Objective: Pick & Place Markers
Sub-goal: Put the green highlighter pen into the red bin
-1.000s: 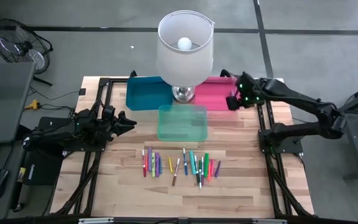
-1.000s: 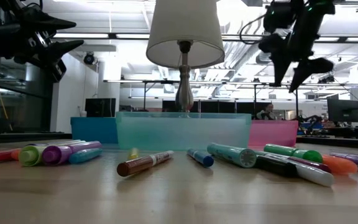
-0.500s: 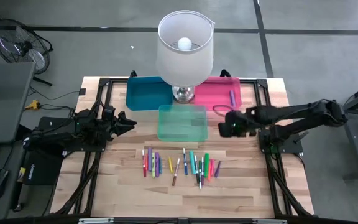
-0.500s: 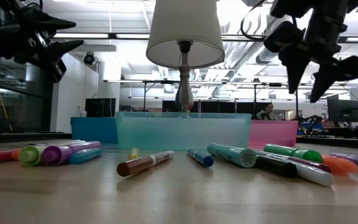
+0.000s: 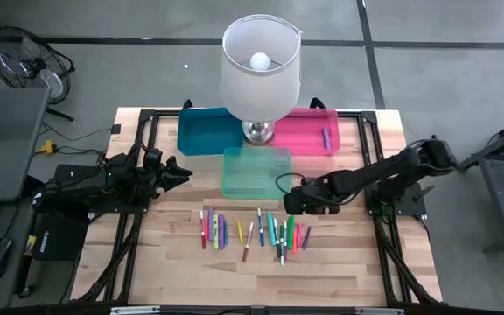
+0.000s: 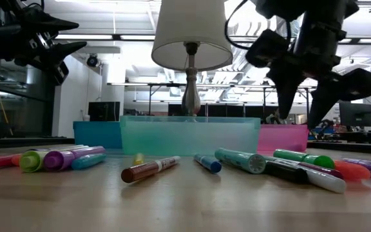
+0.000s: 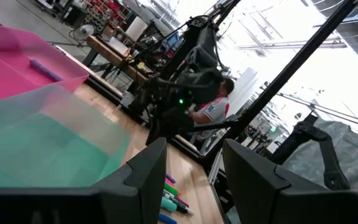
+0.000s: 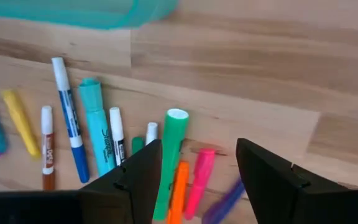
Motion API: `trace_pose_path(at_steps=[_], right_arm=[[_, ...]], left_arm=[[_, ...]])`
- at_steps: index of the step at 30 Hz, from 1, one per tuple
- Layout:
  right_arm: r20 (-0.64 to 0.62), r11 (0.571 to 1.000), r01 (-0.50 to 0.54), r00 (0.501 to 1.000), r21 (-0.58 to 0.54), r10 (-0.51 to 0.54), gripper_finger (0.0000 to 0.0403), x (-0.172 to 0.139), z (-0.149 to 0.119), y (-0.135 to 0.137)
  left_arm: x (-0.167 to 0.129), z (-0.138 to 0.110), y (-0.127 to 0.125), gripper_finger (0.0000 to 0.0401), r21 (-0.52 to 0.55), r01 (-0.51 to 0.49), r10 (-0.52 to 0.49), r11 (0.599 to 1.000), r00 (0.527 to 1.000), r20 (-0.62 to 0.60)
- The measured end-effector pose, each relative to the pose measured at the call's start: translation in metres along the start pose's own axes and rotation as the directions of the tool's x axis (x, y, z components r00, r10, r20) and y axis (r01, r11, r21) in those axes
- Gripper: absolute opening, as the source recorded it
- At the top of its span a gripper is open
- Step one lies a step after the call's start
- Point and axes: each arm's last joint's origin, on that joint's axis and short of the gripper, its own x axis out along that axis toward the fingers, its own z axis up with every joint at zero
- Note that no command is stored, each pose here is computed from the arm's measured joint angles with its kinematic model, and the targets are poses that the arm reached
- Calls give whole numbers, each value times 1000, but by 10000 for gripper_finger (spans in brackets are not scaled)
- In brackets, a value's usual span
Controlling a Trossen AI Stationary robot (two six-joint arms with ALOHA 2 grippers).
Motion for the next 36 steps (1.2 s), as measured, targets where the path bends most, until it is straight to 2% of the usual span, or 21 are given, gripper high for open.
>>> trace_pose_path(at_steps=[10, 27, 32, 36], right_arm=[[-13, 997, 77, 997, 4, -77, 195, 31, -9, 20], [-5, 992, 127, 992, 25, -127, 192, 58, -9, 20], [19, 989, 140, 990, 44, -141, 169, 58, -8, 18], [19, 987, 158, 987, 36, -159, 134, 58, -8, 17]], left_arm=[[0, 0, 0, 156, 0, -2, 2, 1000, 1000, 2], [0, 0, 0, 156, 0, -1, 1, 1000, 1000, 1], [0, 0, 0, 156, 0, 1, -1, 1000, 1000, -1], [0, 0, 0, 156, 0, 1, -1, 1000, 1000, 0]])
